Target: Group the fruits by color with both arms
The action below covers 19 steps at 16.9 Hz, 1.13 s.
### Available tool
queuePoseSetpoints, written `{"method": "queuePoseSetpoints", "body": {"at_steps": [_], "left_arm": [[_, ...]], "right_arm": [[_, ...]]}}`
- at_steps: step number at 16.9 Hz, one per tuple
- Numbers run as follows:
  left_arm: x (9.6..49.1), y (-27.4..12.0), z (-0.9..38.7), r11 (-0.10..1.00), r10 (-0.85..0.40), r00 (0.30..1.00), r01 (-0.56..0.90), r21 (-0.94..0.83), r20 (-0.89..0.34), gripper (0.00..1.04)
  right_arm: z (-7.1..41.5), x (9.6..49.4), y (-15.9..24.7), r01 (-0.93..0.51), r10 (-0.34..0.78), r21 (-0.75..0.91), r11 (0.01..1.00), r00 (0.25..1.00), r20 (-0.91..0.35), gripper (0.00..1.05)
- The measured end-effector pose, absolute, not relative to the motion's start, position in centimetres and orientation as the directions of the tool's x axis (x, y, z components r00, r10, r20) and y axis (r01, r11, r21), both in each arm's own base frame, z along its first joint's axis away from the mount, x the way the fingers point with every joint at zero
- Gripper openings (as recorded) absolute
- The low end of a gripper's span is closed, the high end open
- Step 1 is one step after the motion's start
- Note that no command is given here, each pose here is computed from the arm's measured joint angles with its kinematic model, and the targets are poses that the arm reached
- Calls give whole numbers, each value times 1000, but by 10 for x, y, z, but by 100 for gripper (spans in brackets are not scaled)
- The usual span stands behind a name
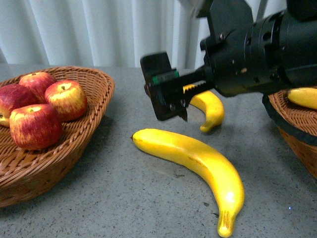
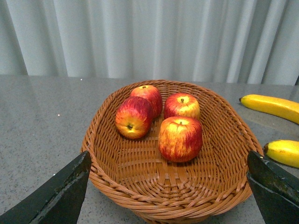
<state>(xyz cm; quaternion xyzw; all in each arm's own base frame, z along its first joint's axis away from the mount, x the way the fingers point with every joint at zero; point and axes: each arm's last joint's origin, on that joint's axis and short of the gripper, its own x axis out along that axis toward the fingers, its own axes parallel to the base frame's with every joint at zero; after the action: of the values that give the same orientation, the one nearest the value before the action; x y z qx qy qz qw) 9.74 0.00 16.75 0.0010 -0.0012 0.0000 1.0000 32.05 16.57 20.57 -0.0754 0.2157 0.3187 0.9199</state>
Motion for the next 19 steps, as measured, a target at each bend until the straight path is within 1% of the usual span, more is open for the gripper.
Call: {"method": "queuePoseSetpoints", "body": {"at_steps": [1,4,12,15,16,18,19], "left_arm": [[97,0,167,1000,0,1000,0,2,2,98],[97,0,167,1000,0,1000,0,2,2,98],[97,0,167,1000,0,1000,0,2,2,98],[97,0,167,1000,0,1000,0,2,2,98],[97,0,168,1000,0,1000,0,2,2,98],[97,0,168,1000,0,1000,0,2,2,98],[97,0,168,1000,0,1000,0,2,2,98]], "right_arm": [[201,320,164,-627,542,-22,779,690,-479,98],[188,315,160,-650,519,-97,753,678,-520,98],[147,307,155,-683,447,-150,715,612,-652,98],[139,302,156,-698,448,-146,701,591,-671,98],[138,300,157,-705,450,-149,694,585,-674,88],[137,299,157,-712,456,-148,687,580,-675,62],[138,299,157,-716,467,-144,683,580,-667,41]]}}
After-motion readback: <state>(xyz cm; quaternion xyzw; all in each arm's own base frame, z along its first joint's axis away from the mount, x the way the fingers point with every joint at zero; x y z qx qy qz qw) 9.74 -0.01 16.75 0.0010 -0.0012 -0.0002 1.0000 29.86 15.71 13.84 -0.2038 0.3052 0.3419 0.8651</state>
